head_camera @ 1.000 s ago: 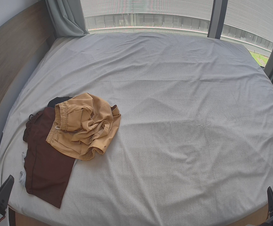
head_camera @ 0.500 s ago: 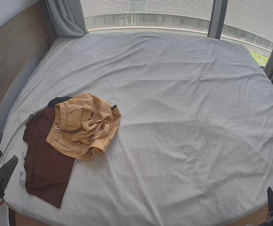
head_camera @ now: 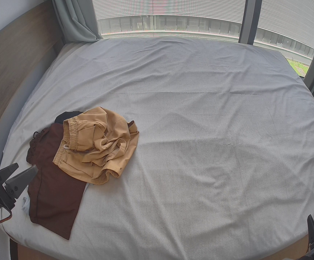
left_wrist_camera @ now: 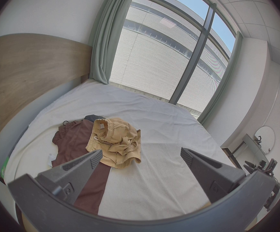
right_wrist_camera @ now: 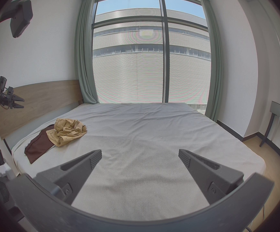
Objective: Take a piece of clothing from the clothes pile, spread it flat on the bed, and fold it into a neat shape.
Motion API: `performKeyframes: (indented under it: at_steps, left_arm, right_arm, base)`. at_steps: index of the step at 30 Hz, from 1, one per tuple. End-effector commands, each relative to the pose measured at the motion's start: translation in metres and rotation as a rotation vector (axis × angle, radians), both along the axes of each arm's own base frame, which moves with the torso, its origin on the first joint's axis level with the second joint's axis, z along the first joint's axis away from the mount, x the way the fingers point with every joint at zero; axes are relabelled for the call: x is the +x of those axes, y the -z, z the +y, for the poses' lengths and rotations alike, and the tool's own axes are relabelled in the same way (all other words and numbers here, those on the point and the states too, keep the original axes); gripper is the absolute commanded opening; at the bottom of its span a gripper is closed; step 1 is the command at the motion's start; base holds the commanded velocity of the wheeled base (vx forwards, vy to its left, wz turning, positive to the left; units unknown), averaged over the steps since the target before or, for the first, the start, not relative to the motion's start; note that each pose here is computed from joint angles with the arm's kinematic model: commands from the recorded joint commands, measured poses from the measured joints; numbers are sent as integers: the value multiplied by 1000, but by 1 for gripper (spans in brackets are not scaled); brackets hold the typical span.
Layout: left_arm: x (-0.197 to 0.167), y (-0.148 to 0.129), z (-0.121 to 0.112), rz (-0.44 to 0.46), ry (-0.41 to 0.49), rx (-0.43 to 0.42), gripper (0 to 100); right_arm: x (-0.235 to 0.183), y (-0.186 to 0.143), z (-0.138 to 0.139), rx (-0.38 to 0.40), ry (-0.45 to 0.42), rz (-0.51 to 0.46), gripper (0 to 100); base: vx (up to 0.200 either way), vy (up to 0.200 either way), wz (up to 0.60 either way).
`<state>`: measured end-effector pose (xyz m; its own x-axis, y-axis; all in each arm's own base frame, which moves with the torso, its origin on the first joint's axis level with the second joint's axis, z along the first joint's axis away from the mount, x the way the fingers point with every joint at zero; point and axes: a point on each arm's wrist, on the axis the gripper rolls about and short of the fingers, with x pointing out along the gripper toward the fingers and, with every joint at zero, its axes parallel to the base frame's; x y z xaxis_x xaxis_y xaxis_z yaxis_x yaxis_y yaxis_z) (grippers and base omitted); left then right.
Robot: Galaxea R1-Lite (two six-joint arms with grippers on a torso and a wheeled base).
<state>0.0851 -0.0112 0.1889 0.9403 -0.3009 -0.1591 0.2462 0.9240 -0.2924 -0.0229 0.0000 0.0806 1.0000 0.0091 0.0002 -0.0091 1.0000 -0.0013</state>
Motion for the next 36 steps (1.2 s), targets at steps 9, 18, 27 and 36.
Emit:
performKeyframes:
  at_steps: [9, 18, 27, 36]
  left_arm:
    - [40, -1, 3, 98, 19, -57, 100]
    - [69, 3, 19, 91, 38, -92, 100]
    - [91, 7, 22, 119, 42, -99, 100]
    - [115, 15, 25, 135, 43, -93, 100]
  right_arm:
    - [0, 5, 0, 0, -2, -1, 100]
    - [0, 5, 0, -2, -2, -1, 100]
    - [0, 5, 0, -2, -3, -1, 100]
    - [0, 5, 0, 0, -3, -1, 100]
  base:
    - [0, 0, 0]
    - [0, 0, 0]
    - [0, 0, 0]
    - [0, 0, 0]
